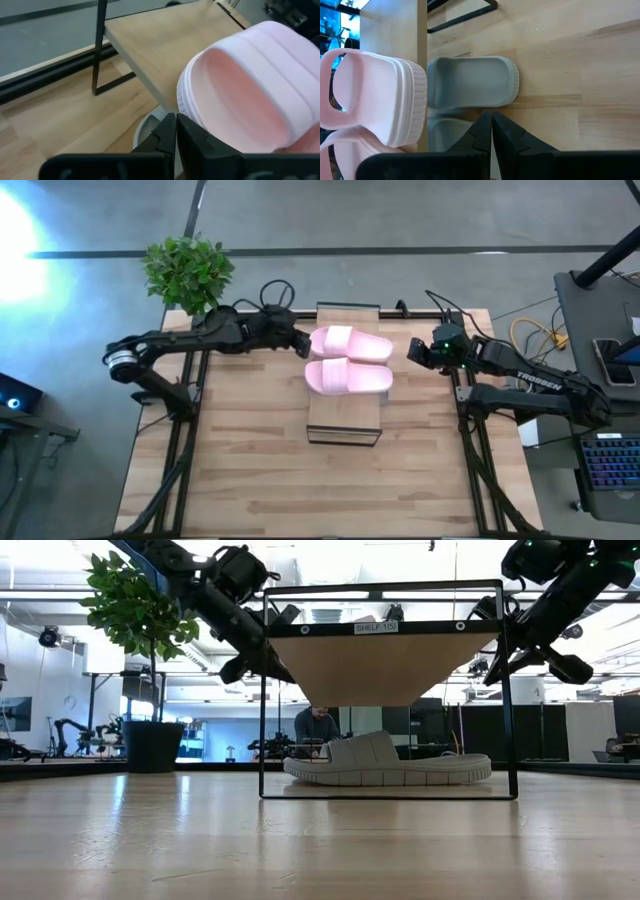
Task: Pick and place slides into the shelf
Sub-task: Adjust the pink and gray slides on and under the shelf, then return to Home Position
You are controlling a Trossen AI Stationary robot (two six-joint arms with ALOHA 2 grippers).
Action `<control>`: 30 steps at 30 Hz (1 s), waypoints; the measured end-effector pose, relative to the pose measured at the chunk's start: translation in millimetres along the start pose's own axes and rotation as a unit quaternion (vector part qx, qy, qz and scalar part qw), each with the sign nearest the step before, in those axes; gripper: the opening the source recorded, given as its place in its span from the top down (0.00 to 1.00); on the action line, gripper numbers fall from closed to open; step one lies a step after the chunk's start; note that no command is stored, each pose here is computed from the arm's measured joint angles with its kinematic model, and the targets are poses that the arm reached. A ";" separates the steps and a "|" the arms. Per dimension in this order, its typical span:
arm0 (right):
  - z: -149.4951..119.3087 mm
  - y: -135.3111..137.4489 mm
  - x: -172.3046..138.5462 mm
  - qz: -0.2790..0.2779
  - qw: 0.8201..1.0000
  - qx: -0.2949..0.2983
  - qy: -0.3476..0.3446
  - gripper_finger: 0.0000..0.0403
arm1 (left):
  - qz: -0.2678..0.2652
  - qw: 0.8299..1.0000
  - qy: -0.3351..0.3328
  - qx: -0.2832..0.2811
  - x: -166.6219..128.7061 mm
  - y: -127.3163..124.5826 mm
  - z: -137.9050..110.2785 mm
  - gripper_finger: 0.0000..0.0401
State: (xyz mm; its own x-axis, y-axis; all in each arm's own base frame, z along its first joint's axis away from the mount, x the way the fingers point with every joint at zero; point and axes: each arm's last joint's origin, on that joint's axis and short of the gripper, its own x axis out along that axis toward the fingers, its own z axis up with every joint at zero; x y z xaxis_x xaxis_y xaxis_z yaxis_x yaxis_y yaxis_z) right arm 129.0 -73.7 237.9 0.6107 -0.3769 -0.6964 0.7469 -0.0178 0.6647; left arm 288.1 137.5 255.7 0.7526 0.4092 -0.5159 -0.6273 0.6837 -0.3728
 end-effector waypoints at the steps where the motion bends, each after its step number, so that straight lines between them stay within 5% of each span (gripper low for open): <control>1: 0.0 0.0 0.0 0.000 1.000 0.000 0.000 0.98 | -0.004 1.000 0.001 0.000 -1.3 0.0 -0.3 1.00; 17: 1.7 2.7 -4.0 0.022 0.999 -0.021 -0.019 0.98 | -0.025 1.000 0.009 0.017 -34.5 -2.9 4.1 1.00; 24: 4.0 25.1 -28.3 0.156 0.972 -0.177 0.001 0.98 | -0.228 0.973 -0.012 0.044 -107.7 -23.0 16.5 1.00; 30: 11.1 44.3 -58.0 0.217 0.958 -0.184 -0.026 0.98 | -0.263 0.958 -0.110 0.021 -154.8 -25.4 27.3 1.00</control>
State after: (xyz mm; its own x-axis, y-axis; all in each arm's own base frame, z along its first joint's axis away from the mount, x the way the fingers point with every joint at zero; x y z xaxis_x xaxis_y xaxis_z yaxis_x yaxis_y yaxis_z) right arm 123.8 -62.9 310.7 0.8777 -0.3213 -0.3555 0.4741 0.4749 0.7414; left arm 192.9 73.3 366.1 0.9893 0.1161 -0.0887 -0.1451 0.8519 -0.5032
